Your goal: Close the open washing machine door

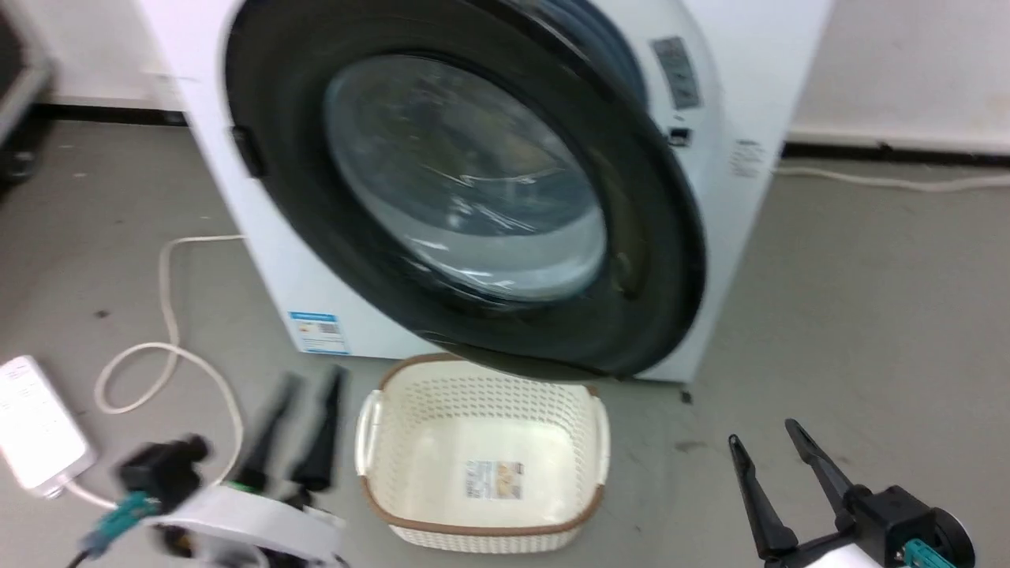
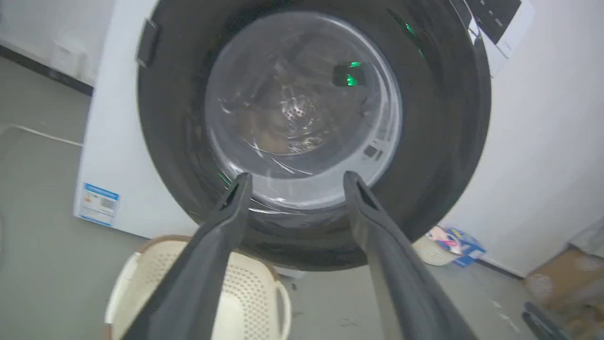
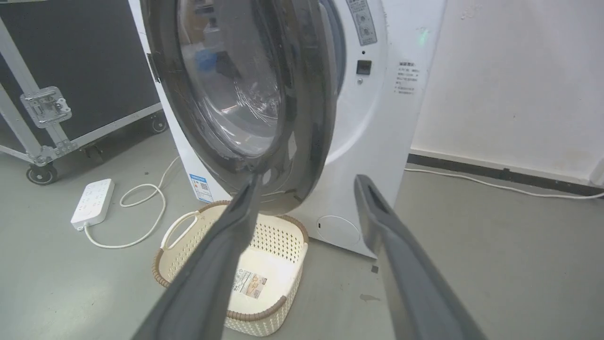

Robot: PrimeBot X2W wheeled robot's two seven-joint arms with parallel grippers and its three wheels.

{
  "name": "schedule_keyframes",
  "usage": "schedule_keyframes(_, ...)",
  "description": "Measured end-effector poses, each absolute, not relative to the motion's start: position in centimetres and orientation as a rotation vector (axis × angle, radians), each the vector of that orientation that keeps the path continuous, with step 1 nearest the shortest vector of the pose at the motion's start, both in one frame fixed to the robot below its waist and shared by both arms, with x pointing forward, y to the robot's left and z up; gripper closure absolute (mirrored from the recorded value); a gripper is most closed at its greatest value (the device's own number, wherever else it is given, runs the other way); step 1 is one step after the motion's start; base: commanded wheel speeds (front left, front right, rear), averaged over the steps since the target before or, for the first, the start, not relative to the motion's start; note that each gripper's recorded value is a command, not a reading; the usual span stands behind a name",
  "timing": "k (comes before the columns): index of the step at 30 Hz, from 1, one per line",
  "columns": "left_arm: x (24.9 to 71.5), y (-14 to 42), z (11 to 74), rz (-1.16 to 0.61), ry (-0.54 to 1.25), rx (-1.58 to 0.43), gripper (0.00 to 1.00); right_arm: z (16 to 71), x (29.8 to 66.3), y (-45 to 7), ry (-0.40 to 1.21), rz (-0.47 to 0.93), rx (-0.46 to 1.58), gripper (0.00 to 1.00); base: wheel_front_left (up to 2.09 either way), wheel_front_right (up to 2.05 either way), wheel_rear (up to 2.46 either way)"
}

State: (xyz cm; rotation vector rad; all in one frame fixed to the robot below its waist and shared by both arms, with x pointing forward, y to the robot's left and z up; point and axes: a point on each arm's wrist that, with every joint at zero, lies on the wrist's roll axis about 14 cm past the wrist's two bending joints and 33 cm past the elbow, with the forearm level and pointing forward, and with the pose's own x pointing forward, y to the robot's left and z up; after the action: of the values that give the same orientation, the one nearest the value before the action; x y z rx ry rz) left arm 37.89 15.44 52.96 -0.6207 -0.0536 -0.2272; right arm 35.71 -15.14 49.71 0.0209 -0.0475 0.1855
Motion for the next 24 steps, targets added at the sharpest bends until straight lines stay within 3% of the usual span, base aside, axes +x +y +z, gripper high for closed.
schedule_keyframes(3, 36.7, 19.3, 56.1, -0.1, -0.203, -0.378, 0.0, 50.4, 36.0, -13.8, -0.069, 0.227, 0.015, 0.0, 0.0, 0.0, 0.0)
schedule_keyframes(6, 34.7, 19.6, 56.5, -0.056, -0.242, -0.177, 0.0, 51.0, 36.2, -12.9, -0.086, 0.256, 0.014, 0.0, 0.0, 0.0, 0.0)
schedule_keyframes(11, 32.7, 17.9, 54.4, -0.086, -0.19, -0.013, 0.0, 50.8, 36.2, -12.1, -0.08, 0.274, 0.023, 0.0, 0.0, 0.0, 0.0)
schedule_keyframes(15, 32.5, 17.9, 53.9, -0.053, -0.177, -0.026, 0.0, 50.3, 36.4, -11.7, -0.065, 0.285, 0.029, 0.0, 0.0, 0.0, 0.0)
schedule_keyframes(16, 32.5, 18.2, 53.4, -0.032, -0.163, -0.028, 0.0, 50.3, 36.6, -10.8, -0.066, 0.312, 0.03, 1.0, 0.0, 0.0, 0.0)
schedule_keyframes(24, 33.4, 18.8, 51.5, -0.007, -0.098, -0.035, 0.0, 50.5, 39.5, -7.2, -0.063, 0.48, -0.022, 1.0, 0.0, 0.0, 0.0)
